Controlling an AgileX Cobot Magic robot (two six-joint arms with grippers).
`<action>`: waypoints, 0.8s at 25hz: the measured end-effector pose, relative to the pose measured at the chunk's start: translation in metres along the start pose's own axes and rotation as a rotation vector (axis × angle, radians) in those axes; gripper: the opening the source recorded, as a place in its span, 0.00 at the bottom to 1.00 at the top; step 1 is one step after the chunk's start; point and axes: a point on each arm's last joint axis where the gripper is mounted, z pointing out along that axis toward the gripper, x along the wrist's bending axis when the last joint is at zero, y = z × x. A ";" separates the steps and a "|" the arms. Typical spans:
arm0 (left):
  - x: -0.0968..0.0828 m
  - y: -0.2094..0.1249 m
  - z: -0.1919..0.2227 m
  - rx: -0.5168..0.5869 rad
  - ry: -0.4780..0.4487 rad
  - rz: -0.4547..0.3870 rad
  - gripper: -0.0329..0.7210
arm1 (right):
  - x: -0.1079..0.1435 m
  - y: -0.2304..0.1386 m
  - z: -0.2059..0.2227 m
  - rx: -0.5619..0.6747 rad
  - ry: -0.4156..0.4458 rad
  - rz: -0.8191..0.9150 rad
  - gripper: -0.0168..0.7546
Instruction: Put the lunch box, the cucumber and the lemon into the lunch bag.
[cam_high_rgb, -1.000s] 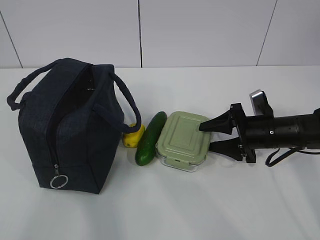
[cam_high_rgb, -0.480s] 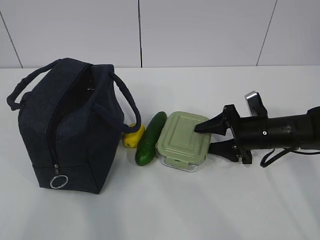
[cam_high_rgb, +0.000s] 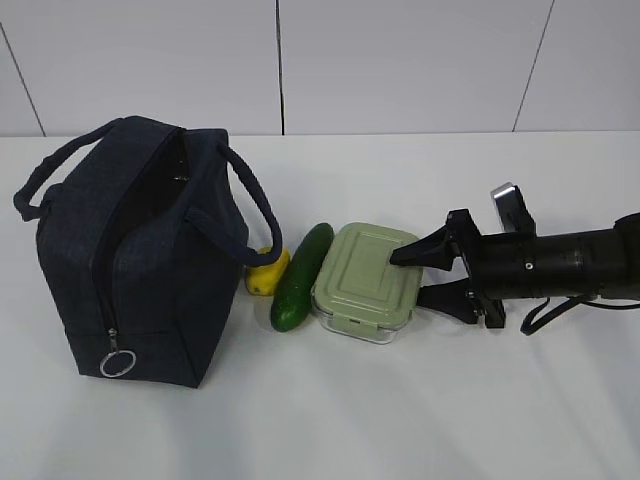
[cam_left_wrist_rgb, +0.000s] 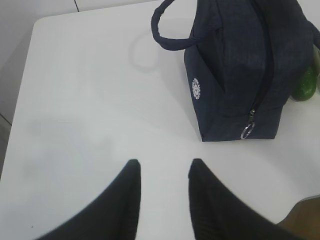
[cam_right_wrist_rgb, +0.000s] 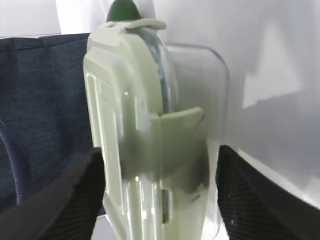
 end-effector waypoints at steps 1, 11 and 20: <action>0.000 0.000 0.000 0.000 0.000 0.000 0.36 | 0.000 0.000 0.000 -0.001 -0.001 0.000 0.70; 0.000 0.000 0.000 0.000 0.001 0.001 0.36 | 0.002 -0.010 0.014 0.036 -0.047 -0.043 0.70; 0.000 0.000 0.000 0.005 0.001 0.001 0.36 | 0.003 -0.009 0.014 0.022 -0.045 -0.051 0.69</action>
